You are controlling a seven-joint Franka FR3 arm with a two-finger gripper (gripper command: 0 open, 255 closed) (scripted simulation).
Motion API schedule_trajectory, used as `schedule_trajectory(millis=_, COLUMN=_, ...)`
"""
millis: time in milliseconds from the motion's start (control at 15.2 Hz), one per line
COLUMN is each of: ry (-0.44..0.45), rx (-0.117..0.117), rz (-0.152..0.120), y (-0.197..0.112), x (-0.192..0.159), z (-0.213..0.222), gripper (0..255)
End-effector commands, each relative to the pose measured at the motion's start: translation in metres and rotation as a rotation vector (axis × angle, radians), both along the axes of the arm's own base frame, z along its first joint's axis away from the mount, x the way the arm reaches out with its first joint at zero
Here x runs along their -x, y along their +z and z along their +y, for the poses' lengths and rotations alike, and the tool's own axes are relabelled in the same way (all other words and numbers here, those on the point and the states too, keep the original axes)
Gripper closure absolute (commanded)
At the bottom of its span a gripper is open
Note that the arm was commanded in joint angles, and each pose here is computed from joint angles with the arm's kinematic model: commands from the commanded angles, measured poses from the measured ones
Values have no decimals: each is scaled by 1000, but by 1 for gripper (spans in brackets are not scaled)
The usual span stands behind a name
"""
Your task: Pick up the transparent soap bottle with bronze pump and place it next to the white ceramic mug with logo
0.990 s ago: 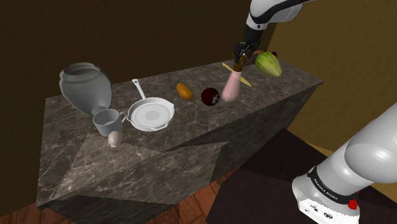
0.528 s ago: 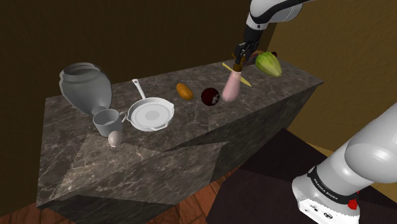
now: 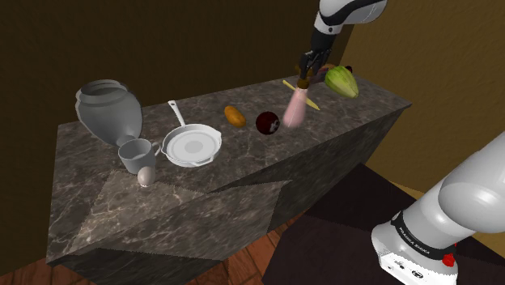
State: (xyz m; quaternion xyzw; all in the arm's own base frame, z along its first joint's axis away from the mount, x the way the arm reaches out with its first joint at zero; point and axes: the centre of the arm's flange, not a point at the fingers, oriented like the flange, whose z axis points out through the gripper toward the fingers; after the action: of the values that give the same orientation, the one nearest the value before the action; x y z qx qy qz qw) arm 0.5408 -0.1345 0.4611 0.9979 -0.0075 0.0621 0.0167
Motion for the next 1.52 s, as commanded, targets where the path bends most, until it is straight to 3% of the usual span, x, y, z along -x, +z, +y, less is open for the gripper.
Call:
schedule_trajectory(millis=0, ry=0, rx=0, rz=0, y=10, x=0, z=0, gripper=255)
schedule_trajectory(millis=1452, ry=0, rx=0, rz=0, y=126, x=0, z=0, gripper=255)
